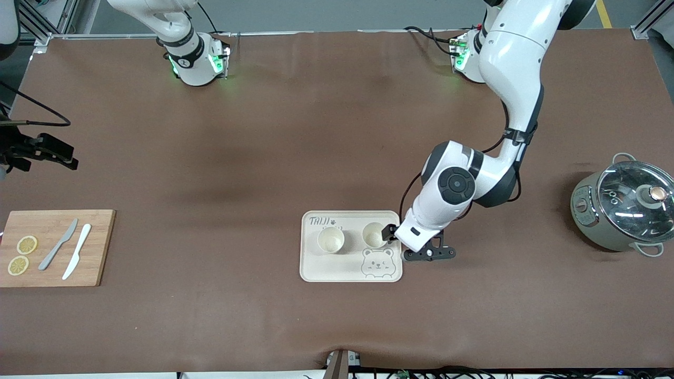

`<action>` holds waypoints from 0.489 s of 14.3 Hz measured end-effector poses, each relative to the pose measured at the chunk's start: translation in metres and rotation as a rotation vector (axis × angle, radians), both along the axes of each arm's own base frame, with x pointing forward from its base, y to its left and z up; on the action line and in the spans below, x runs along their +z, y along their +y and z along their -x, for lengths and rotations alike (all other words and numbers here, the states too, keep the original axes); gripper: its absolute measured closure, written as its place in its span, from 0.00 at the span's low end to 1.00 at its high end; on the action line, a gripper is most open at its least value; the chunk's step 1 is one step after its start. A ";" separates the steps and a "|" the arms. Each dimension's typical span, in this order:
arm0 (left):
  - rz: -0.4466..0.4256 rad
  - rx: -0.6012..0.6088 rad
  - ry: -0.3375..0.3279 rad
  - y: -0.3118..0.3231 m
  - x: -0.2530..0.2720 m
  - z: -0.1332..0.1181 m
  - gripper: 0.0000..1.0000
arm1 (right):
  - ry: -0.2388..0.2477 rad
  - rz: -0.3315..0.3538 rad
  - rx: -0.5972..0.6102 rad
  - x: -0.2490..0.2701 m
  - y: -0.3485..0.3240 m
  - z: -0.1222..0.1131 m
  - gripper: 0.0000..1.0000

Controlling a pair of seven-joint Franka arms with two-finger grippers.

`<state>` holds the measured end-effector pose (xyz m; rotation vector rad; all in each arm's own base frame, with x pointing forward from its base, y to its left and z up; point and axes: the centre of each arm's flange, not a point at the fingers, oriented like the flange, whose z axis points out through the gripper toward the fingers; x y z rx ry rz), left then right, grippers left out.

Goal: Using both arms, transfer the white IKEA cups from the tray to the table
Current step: 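Grasp the cup with the left gripper while the right gripper reaches the other cup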

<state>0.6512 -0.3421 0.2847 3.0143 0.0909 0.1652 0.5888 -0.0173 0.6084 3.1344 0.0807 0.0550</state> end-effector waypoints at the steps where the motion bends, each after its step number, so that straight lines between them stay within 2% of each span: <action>1: -0.006 0.001 -0.005 -0.004 0.001 0.001 0.00 | -0.025 -0.009 0.016 0.001 0.017 -0.004 0.00; 2: -0.009 0.002 -0.007 -0.008 0.001 0.003 0.00 | -0.039 -0.036 0.010 -0.002 0.037 -0.008 0.00; 4: -0.018 0.005 -0.003 -0.016 -0.004 0.008 0.00 | -0.023 -0.116 -0.058 -0.020 0.073 -0.018 0.00; 7: -0.051 0.021 -0.006 -0.037 -0.028 0.020 0.00 | -0.028 -0.154 -0.139 -0.053 0.130 -0.036 0.00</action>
